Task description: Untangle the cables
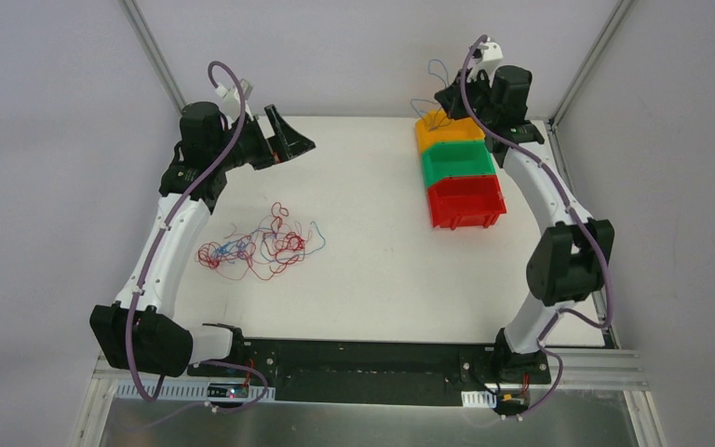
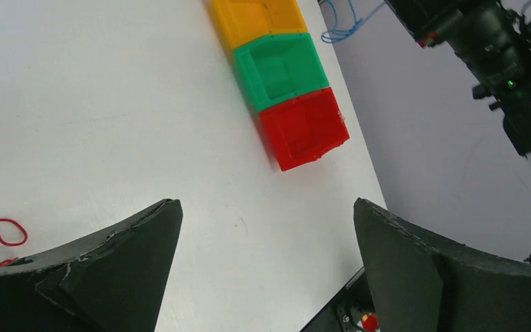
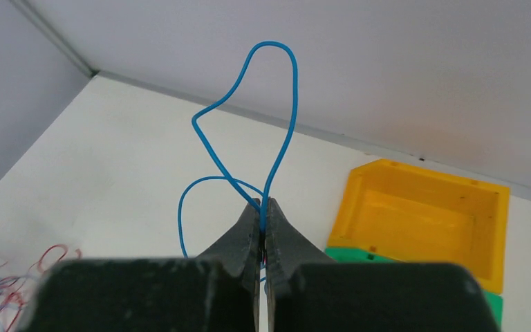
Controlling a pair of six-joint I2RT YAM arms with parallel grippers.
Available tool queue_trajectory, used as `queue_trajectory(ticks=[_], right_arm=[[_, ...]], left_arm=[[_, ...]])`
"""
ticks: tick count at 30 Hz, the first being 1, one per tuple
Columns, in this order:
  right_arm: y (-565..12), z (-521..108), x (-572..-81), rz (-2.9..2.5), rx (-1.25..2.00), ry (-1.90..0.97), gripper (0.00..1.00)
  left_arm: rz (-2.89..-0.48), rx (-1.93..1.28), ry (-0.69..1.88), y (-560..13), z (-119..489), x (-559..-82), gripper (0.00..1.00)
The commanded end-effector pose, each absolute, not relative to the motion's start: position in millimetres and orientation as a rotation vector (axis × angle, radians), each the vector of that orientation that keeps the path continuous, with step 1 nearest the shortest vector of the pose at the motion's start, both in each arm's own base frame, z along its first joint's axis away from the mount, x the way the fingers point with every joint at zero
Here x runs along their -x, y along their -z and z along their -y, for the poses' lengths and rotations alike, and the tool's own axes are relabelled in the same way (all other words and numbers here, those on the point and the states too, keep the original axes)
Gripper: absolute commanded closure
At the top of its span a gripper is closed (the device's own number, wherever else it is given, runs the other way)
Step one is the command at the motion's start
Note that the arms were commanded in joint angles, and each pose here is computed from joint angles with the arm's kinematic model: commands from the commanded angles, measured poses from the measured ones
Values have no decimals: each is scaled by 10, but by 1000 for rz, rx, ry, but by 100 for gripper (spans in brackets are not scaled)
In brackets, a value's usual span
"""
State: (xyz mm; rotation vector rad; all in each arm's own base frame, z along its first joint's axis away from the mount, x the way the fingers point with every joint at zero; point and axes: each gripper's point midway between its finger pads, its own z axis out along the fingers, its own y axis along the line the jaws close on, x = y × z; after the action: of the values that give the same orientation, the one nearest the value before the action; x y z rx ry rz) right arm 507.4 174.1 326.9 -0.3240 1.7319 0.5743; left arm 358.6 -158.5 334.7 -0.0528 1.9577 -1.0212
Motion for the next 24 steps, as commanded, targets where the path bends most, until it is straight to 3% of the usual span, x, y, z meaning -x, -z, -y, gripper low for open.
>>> queue_trajectory(ticks=[1, 9, 17, 19, 21, 22, 24], right_arm=[[-3310, -1432, -5650, -1653, 259, -472, 100], [-3126, -1084, -6521, -1592, 150, -388, 100], [-2531, -951, -6781, -1658, 116, -301, 100], [-2448, -887, -6756, -1677, 108, -275, 90], [-2460, -819, -6701, -1682, 99, -261, 60], [-2485, -792, -6661, -1683, 99, -261, 52], [-2597, -776, -6561, -1673, 113, -271, 49]], left_arm=[[-1923, -66, 928, -3389, 1521, -3486, 1], [-1979, -90, 893, -3178, 1488, -3415, 1], [-2021, -103, 833, -3043, 1414, -3430, 1], [-2027, -103, 821, -3023, 1395, -3425, 1], [-2029, -107, 809, -3017, 1377, -3421, 1], [-2029, -109, 803, -3018, 1368, -3422, 1], [-2028, -113, 794, -3021, 1354, -3422, 1]])
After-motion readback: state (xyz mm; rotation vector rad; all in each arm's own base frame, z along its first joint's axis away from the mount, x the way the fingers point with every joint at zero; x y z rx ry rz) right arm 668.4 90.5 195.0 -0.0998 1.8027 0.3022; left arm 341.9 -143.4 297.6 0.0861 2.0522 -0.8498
